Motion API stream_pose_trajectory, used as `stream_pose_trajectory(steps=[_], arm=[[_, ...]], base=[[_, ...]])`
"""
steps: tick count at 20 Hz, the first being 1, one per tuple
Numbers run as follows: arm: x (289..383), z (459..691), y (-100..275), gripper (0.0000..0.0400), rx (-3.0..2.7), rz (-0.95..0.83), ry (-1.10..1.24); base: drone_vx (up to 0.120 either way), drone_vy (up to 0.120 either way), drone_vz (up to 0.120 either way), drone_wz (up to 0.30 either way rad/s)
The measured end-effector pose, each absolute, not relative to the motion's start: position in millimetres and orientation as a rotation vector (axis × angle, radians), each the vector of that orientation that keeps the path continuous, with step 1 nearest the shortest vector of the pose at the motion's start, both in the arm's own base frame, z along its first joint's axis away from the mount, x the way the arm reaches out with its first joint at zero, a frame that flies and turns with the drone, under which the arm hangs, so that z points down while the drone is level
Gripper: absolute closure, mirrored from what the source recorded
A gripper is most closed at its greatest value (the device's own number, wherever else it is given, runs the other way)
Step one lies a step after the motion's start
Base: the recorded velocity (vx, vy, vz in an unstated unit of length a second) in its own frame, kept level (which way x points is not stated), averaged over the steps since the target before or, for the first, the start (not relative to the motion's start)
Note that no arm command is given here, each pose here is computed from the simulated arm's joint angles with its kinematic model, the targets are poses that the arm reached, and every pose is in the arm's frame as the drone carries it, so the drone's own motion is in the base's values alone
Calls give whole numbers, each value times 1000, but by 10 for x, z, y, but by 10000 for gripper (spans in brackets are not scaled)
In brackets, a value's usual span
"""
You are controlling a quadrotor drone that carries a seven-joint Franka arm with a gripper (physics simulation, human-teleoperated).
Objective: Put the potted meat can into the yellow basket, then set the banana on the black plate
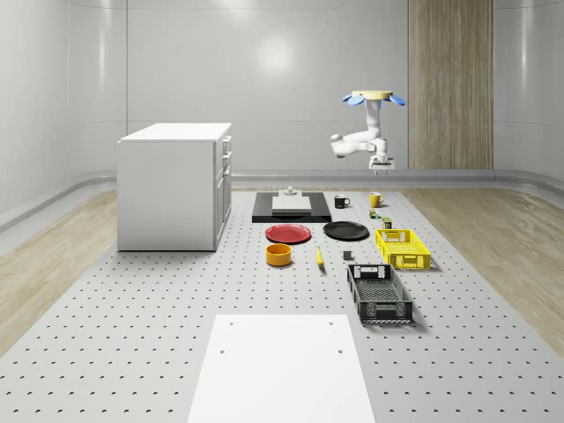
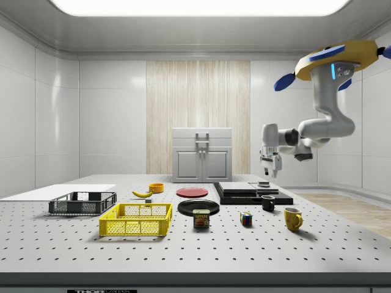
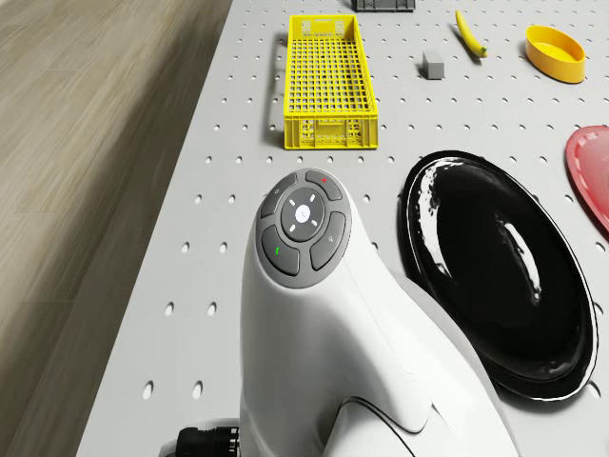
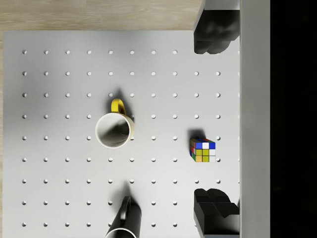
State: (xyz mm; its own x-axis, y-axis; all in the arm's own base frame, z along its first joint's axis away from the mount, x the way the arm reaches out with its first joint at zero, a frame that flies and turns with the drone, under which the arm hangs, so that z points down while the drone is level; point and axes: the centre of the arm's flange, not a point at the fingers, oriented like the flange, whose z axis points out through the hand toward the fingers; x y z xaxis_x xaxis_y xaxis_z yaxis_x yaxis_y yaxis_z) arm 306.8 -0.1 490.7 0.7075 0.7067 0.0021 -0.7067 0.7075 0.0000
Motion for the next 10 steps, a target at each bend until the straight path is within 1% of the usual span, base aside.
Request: stream_pose_trajectory(steps=[10], arm=[[3068,4907,-1,0,1,785,-2]], base=[[120,0,-120,0]])
